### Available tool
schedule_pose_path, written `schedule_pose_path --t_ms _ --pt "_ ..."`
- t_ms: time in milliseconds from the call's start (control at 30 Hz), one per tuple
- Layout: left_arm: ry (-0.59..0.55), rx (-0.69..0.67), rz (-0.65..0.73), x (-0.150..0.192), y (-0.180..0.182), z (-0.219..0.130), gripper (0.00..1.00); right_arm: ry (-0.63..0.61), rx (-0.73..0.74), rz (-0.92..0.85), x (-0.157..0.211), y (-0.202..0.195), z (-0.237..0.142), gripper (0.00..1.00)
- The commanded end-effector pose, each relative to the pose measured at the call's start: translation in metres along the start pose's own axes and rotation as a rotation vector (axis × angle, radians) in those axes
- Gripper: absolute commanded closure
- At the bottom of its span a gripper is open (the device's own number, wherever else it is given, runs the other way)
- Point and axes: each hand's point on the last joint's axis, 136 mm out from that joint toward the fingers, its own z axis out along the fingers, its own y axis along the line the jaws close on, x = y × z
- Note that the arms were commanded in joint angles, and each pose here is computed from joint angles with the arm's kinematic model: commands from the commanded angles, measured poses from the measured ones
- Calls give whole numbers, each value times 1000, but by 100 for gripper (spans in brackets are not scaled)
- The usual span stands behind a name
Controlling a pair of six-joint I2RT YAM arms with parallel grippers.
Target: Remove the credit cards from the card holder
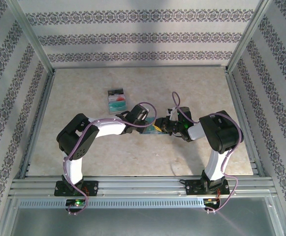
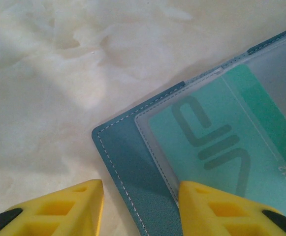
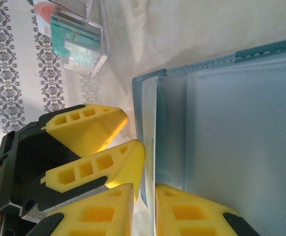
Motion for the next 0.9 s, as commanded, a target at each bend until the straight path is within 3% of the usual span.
schedule_pose_path --t_ms 0,367,867 --pt "106 -46 65 28 4 9 55 17 -35 -22 2 7 5 81" --pt "120 -68 69 35 9 6 56 -14 -29 -29 -1 6 0 93" --pt "129 -99 67 43 16 2 55 -61 -2 -21 -5 -4 -19 94"
